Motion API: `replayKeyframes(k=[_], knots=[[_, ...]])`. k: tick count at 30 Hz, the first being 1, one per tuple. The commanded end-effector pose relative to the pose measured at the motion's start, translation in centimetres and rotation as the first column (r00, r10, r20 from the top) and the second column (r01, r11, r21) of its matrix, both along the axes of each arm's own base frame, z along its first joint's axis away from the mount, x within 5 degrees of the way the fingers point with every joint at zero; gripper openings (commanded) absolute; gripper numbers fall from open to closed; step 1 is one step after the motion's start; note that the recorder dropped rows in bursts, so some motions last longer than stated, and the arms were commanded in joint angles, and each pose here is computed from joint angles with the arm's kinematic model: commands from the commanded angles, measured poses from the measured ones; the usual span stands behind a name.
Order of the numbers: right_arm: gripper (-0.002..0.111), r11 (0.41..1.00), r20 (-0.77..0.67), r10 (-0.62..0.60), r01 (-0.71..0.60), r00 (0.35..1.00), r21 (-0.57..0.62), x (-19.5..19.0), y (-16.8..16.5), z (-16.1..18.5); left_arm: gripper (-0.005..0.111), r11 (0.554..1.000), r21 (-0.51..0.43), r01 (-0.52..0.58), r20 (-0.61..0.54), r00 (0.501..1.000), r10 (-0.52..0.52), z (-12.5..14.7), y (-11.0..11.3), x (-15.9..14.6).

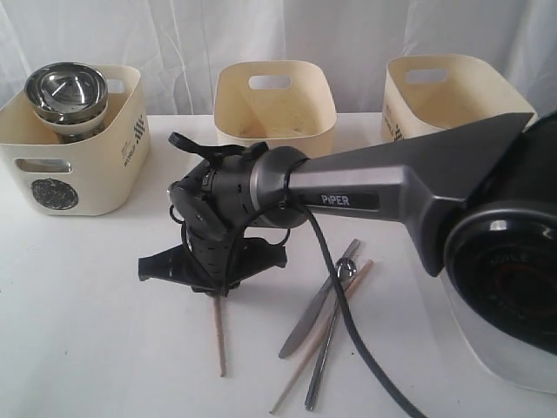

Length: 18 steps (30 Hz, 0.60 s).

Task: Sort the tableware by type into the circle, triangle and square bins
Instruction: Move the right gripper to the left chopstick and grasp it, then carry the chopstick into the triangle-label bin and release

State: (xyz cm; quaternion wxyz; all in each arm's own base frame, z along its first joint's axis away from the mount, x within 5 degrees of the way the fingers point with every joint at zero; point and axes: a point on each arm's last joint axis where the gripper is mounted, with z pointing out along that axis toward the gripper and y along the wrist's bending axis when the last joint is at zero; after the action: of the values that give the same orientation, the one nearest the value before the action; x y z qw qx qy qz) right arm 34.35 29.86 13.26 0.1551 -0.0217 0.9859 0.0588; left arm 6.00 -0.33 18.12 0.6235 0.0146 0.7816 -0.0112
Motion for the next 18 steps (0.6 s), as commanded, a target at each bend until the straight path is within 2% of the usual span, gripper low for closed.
replayKeyframes(k=[1,4,8,13,18], knots=[[0.000,0.985,-0.022,0.148,-0.149,0.989,-0.082,-0.1,-0.8,0.1,0.000,1.000,-0.013,0.001,0.001,1.000,-0.001,-0.1,0.0,0.0],[0.000,0.969,0.073,0.244,-0.240,0.967,-0.063,-0.1,-0.8,3.5,0.000,1.000,-0.013,0.001,0.001,1.000,-0.001,-0.1,0.0,0.0],[0.000,0.964,0.230,0.264,-0.257,0.937,-0.063,-0.3,-1.8,8.6,0.000,1.000,-0.013,0.001,0.001,1.000,-0.001,-0.1,0.0,0.0],[0.000,0.981,0.380,0.164,-0.190,0.910,0.033,-0.9,-5.0,13.5,0.000,1.000,-0.013,0.001,0.001,1.000,-0.001,-0.1,0.0,0.0],[0.000,0.983,0.466,0.028,-0.109,0.884,0.148,-1.2,-9.1,15.5,0.000,1.000,-0.013,0.001,0.001,1.000,-0.001,-0.1,0.0,0.0]])
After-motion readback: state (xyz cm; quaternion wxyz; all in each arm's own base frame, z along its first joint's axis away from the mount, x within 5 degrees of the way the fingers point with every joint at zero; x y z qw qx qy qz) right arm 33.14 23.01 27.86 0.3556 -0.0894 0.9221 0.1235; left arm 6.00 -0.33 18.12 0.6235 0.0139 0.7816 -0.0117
